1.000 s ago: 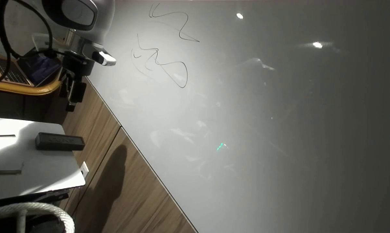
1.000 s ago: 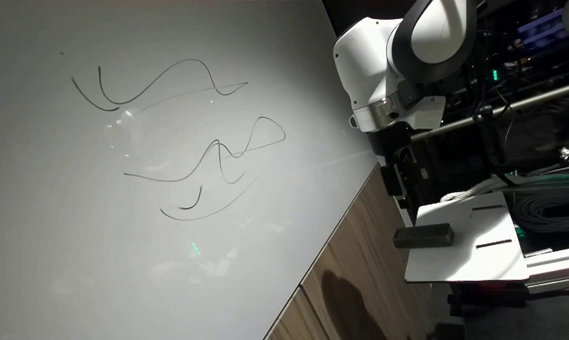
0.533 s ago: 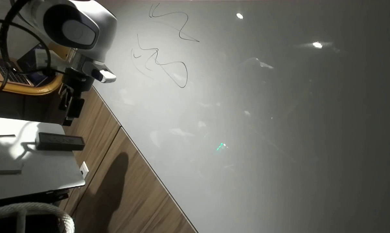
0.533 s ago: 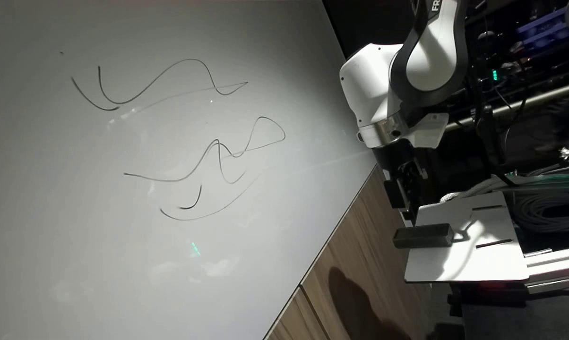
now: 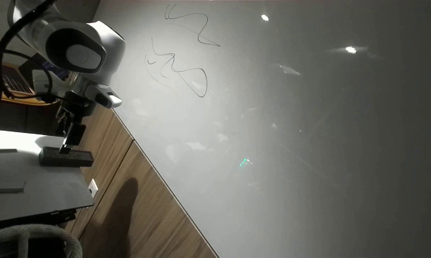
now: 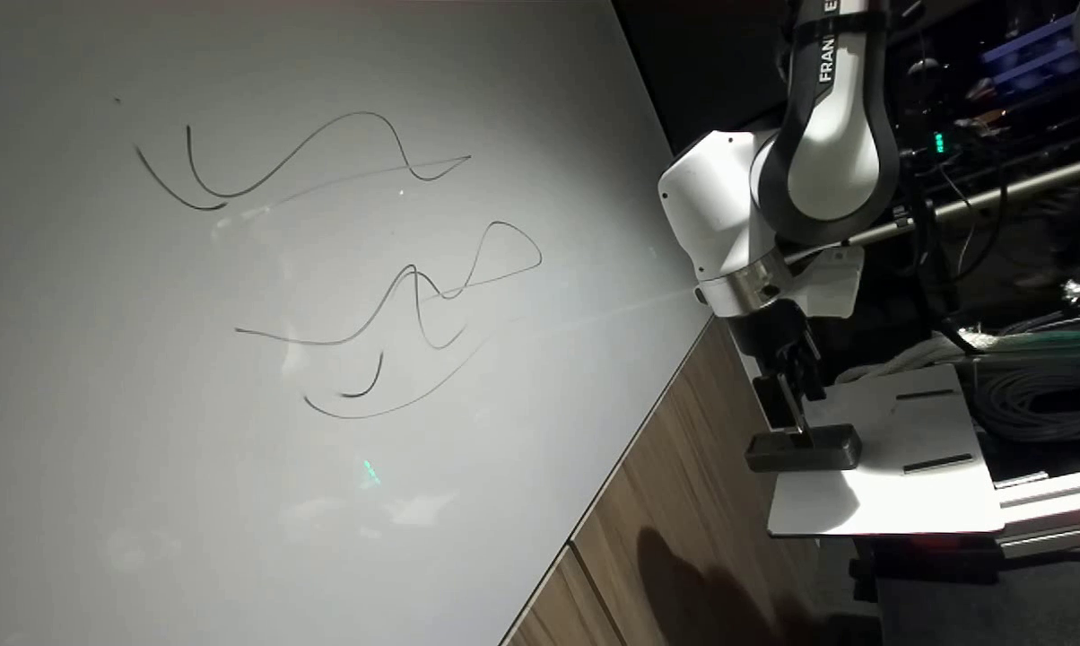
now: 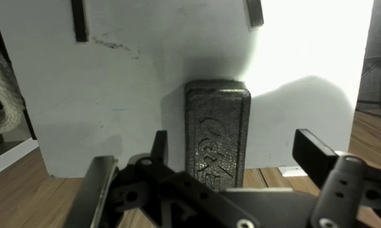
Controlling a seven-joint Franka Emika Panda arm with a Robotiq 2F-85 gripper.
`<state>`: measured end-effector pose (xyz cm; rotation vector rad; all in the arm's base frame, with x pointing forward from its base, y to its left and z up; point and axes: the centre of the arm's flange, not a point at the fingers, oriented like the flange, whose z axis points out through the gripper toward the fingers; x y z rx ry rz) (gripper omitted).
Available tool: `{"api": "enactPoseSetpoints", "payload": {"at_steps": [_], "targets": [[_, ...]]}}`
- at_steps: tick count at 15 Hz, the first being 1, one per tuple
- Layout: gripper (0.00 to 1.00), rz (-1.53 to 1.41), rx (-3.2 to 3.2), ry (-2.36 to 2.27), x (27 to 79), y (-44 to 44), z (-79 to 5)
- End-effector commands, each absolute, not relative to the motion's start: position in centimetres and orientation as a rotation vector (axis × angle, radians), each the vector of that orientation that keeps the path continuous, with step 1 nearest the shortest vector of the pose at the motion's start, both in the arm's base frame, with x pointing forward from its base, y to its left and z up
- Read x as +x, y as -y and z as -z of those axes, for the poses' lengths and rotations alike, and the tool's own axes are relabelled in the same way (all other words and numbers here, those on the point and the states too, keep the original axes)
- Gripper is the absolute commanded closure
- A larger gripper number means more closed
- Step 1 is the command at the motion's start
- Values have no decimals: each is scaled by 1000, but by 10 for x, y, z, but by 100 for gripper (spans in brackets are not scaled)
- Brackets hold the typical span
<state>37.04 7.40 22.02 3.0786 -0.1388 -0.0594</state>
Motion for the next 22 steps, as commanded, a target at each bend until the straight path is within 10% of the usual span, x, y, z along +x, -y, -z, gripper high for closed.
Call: {"api": "enactPoseSetpoints", "payload": {"at_steps": [1, 22], "targets": [[0, 48, 3071, 139, 357, -61, -213], [0, 35, 3069, 36, 367, -73, -191]]}}
